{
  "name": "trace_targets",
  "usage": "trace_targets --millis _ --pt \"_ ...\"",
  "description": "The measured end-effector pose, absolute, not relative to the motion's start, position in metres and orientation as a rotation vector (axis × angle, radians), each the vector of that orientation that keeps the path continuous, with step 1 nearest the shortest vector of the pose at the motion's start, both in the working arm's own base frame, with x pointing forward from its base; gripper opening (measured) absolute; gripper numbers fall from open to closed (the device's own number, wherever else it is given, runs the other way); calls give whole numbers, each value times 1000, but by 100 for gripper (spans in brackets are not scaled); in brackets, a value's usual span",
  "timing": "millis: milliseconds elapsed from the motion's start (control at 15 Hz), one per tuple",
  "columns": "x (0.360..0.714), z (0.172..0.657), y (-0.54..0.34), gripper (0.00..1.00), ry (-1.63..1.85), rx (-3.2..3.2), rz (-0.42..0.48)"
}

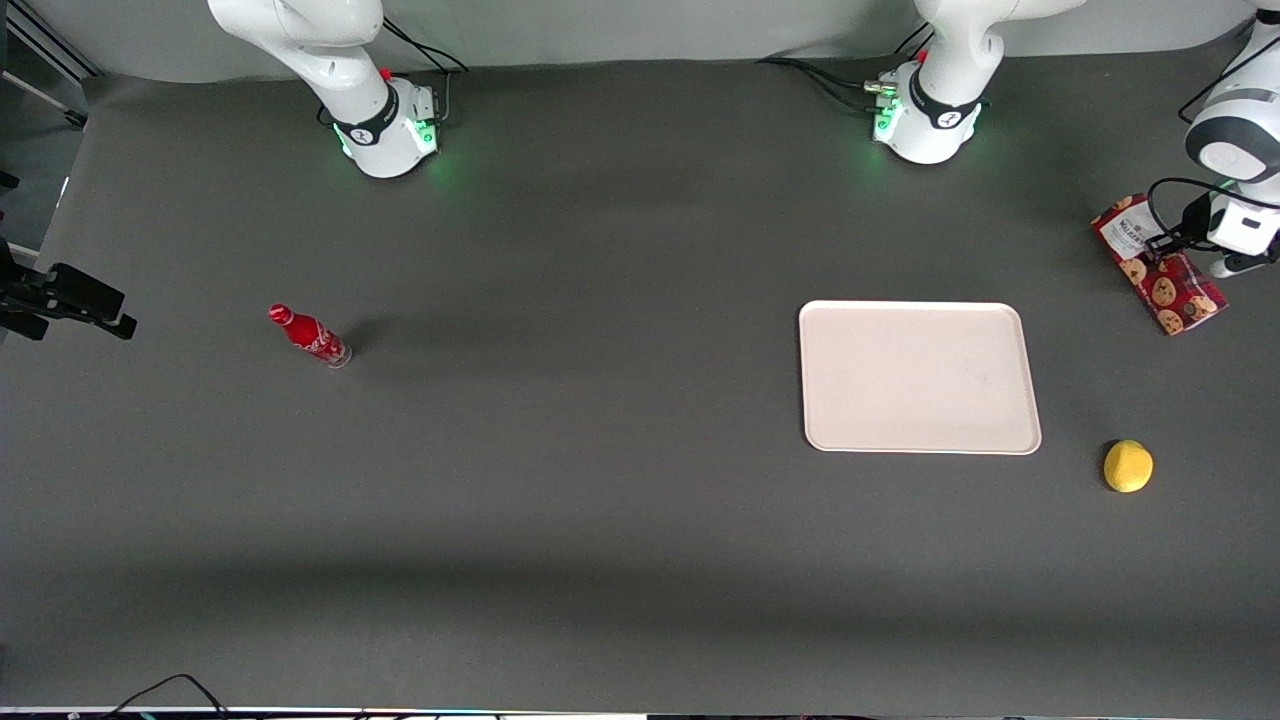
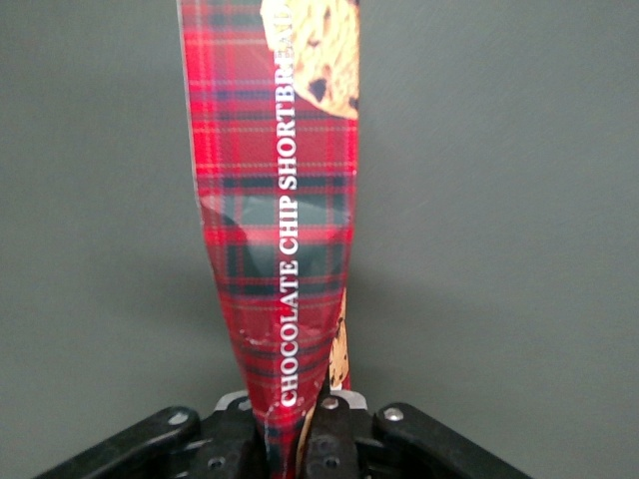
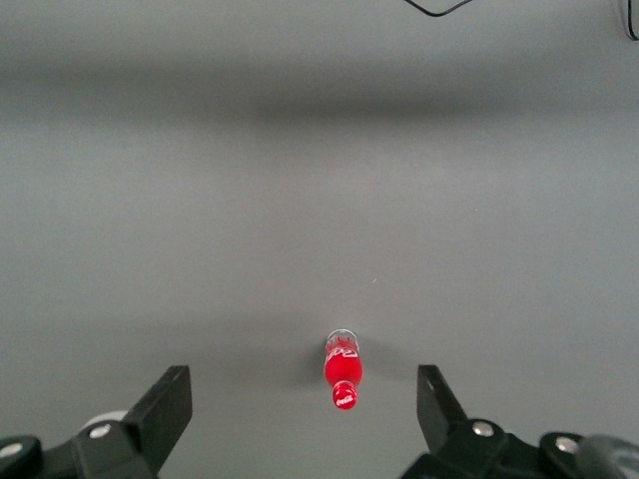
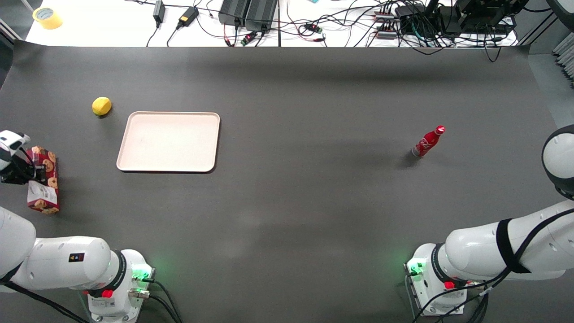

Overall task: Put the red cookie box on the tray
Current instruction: 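Lift the cookie box with the left gripper and carry it toward the tray, then lower the held cookie box onto the tray's edge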

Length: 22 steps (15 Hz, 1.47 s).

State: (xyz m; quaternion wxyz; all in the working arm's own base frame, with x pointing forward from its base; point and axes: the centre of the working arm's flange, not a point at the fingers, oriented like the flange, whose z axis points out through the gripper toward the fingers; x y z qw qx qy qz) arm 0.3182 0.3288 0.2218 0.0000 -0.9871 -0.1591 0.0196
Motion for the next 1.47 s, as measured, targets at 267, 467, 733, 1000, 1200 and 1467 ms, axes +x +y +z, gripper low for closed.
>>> trace_targets --millis 267,467,733,1000,1200,1467 --pt "383 302 333 14 -393 -3232 47" --pt "446 393 312 14 -280 -3271 35" --pt "527 502 215 14 -143 -3208 49" --pt "566 521 81 14 37 -3132 107" --pt "576 471 31 14 160 -3094 222" --pt "558 355 54 14 234 -3091 320"
